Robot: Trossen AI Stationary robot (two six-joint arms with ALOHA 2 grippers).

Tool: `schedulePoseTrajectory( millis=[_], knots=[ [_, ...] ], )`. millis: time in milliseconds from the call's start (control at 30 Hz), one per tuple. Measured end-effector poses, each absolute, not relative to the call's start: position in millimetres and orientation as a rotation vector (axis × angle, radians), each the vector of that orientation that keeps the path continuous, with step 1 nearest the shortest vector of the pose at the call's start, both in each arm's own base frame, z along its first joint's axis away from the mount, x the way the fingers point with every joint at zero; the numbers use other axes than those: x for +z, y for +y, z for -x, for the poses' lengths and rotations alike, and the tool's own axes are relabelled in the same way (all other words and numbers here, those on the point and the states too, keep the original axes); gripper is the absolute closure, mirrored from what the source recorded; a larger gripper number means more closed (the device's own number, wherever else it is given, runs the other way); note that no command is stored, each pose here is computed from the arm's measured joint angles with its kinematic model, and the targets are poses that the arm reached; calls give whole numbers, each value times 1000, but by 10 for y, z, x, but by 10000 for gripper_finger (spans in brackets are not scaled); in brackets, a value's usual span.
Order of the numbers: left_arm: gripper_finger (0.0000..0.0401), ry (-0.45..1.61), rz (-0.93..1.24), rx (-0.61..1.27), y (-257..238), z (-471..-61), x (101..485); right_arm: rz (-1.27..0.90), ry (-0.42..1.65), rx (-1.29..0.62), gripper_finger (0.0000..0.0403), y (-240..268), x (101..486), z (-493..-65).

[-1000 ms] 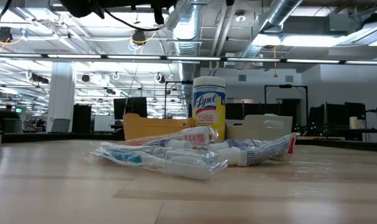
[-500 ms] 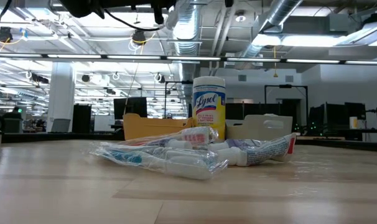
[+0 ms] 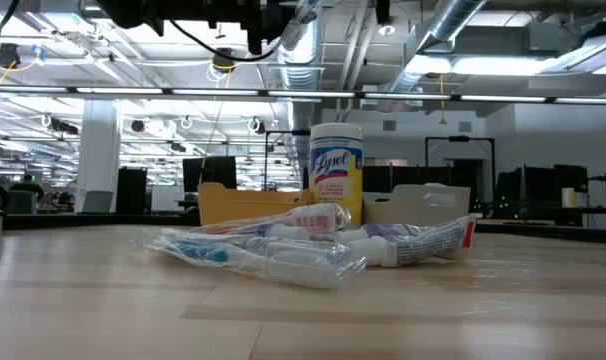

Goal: Pick & Place Travel size toiletries
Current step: Put the dark blue toothbrush into the gray bin, then put the red toothbrush into the gray bin

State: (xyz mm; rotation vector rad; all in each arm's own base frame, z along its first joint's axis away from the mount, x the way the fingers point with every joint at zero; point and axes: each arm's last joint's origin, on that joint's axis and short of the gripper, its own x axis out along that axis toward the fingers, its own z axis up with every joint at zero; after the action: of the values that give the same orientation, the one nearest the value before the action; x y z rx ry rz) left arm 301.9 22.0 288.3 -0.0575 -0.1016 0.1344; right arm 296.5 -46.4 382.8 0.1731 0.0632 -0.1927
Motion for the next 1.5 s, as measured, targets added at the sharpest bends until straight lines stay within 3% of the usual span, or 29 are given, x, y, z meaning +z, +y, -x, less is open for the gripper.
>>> schedulePoseTrajectory(
  millis=[300, 667, 933, 1200, 1300, 1500],
  knots=[
    [114, -21, 58, 222, 270, -3018, 2796, -170, 113, -441, 384, -567, 3996, -2518],
    [112, 10, 57, 261, 284, -3015, 2765, -221, 622, -863, 384, -982, 3418, -2332],
    [112, 18, 59, 262, 284, -3015, 2757, -212, 854, -955, 384, -1415, 2983, -2482],
    [111, 19, 59, 263, 285, -3015, 2756, -290, 997, -887, 382, -1640, 2680, -2539],
    [111, 19, 59, 264, 286, -3014, 2756, -303, 1028, -890, 346, -1694, 2594, -2561],
    [111, 23, 65, 264, 286, -3014, 2752, -322, 1053, -903, 224, -1763, 2528, -2550]
  ],
)
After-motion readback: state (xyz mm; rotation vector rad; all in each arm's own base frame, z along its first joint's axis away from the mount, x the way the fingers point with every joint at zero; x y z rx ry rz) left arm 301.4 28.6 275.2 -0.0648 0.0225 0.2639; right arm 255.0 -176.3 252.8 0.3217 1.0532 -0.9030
